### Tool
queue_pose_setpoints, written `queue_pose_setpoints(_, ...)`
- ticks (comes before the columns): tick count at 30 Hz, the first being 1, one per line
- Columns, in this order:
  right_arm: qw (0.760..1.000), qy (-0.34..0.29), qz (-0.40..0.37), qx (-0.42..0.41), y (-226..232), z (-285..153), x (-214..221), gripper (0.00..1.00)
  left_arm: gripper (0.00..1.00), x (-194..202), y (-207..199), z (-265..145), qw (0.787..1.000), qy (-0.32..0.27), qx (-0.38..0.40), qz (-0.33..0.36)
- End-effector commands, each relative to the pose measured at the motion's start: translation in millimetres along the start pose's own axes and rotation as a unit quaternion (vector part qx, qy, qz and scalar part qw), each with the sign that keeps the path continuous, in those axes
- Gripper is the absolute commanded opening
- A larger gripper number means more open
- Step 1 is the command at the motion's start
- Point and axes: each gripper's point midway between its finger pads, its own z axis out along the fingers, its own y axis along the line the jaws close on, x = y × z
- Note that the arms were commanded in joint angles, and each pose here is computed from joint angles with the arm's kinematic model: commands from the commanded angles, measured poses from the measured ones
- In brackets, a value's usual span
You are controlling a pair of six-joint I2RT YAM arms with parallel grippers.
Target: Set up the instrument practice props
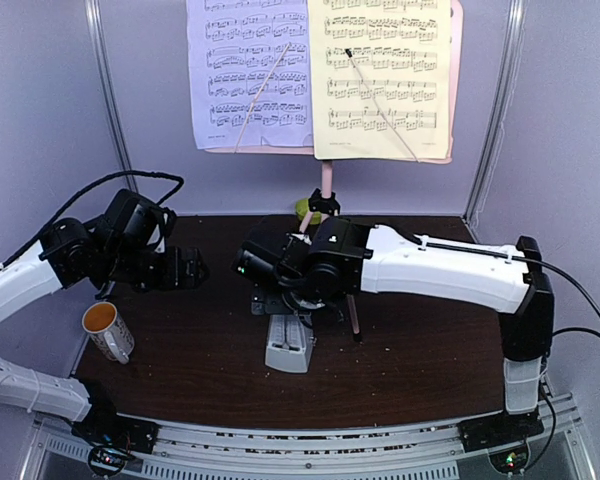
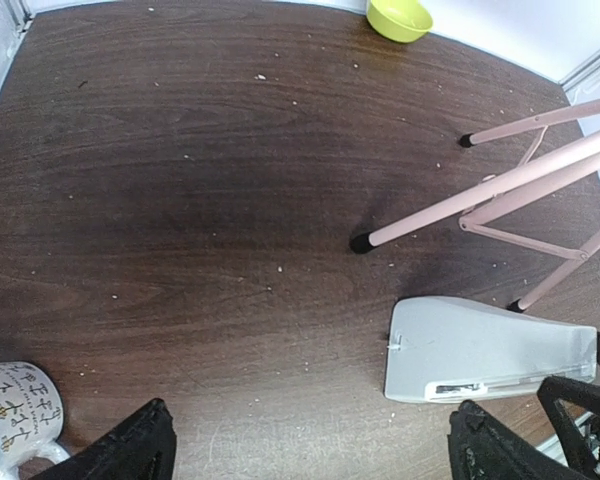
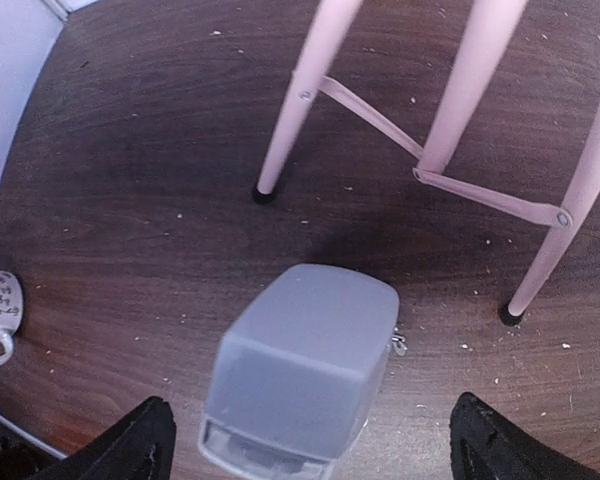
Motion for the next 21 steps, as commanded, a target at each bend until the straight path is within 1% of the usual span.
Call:
queue_pose_setpoints(1,0.997,-0.006,0.033,0.063,-24,7,6,0.95,0.98,-7,13,-9,0.999,-0.023,-0.024,0.003)
queue_pose_setpoints(9,0.993,-0.003,0.083,0.088,-35,35,6,0.88,0.98,8,21,-5,0.999,-0.014,-0.025,-0.018)
queue_pose_setpoints(11,0.992,-0.003,0.090,0.093,-38,41,5,0.85,0.98,10,22,-3,0.999,-0.013,-0.024,-0.019)
queue_pose_setpoints(13,0.990,0.000,0.094,0.102,-41,47,6,0.81,0.98,11,21,1,0.999,-0.013,-0.021,-0.021)
queue_pose_setpoints(18,0.990,0.007,0.092,0.108,-40,58,6,0.78,0.98,10,15,10,1.000,-0.005,-0.021,-0.021)
queue_pose_setpoints(20,0.990,0.012,0.083,0.116,-42,61,8,0.76,0.98,8,14,12,1.000,-0.002,-0.023,-0.020)
queue_pose_setpoints(21,0.991,0.009,0.084,0.108,-37,58,2,0.74,0.98,7,12,13,1.000,-0.002,-0.022,-0.018)
